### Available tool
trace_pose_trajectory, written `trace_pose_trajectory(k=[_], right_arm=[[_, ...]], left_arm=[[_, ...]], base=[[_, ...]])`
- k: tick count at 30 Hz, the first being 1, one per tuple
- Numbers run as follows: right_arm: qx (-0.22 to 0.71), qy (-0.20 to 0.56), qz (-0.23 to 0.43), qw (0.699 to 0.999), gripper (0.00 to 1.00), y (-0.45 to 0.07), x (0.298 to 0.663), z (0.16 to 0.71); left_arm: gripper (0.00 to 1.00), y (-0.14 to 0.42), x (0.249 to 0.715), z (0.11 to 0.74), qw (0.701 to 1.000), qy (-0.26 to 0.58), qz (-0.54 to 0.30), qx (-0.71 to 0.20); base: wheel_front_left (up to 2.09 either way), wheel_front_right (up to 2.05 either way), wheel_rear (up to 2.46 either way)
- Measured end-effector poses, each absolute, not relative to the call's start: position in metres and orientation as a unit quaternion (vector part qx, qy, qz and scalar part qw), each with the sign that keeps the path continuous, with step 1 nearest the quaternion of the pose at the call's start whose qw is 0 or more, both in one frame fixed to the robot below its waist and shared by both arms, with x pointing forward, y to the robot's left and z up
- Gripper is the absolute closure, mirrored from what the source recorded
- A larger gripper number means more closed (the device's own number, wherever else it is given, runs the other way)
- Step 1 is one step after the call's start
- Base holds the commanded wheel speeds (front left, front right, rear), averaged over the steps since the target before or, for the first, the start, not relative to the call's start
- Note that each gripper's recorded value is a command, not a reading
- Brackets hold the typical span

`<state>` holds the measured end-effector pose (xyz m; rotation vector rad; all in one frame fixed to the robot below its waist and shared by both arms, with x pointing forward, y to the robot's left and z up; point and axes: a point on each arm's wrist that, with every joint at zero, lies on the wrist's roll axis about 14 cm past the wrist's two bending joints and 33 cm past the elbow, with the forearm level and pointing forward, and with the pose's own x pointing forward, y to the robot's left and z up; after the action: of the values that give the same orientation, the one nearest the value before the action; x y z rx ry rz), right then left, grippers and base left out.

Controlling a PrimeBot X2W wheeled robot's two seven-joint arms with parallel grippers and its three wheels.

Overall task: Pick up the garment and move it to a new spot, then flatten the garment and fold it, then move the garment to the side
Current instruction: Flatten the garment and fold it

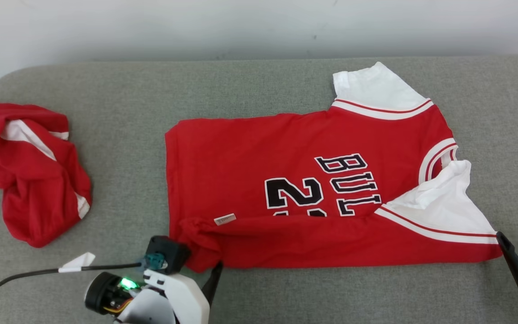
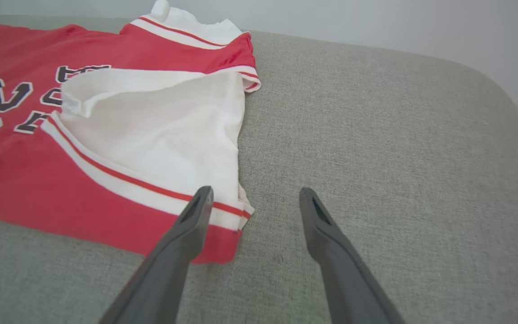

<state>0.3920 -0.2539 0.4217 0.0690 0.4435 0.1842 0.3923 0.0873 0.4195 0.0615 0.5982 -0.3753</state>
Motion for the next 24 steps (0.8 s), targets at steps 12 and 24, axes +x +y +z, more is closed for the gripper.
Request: trace_pose_trajectory(k=[12, 24], right_arm=[[0.042, 0.242, 0.096, 0.965, 0.0, -0.241, 0.394, 0.398], [0.063, 0.28, 0.112, 0.951, 0.0, -0.226, 0.394, 0.378]], left_arm=[[0.0, 0.099, 0.404, 0.403, 0.938, 0.301, -0.163, 0.047], [0.0, 0.111, 0.408, 0.395, 0.94, 0.306, -0.141, 0.049]], base=[[0.0, 0.0, 0.0], [0.0, 0.0, 0.0]])
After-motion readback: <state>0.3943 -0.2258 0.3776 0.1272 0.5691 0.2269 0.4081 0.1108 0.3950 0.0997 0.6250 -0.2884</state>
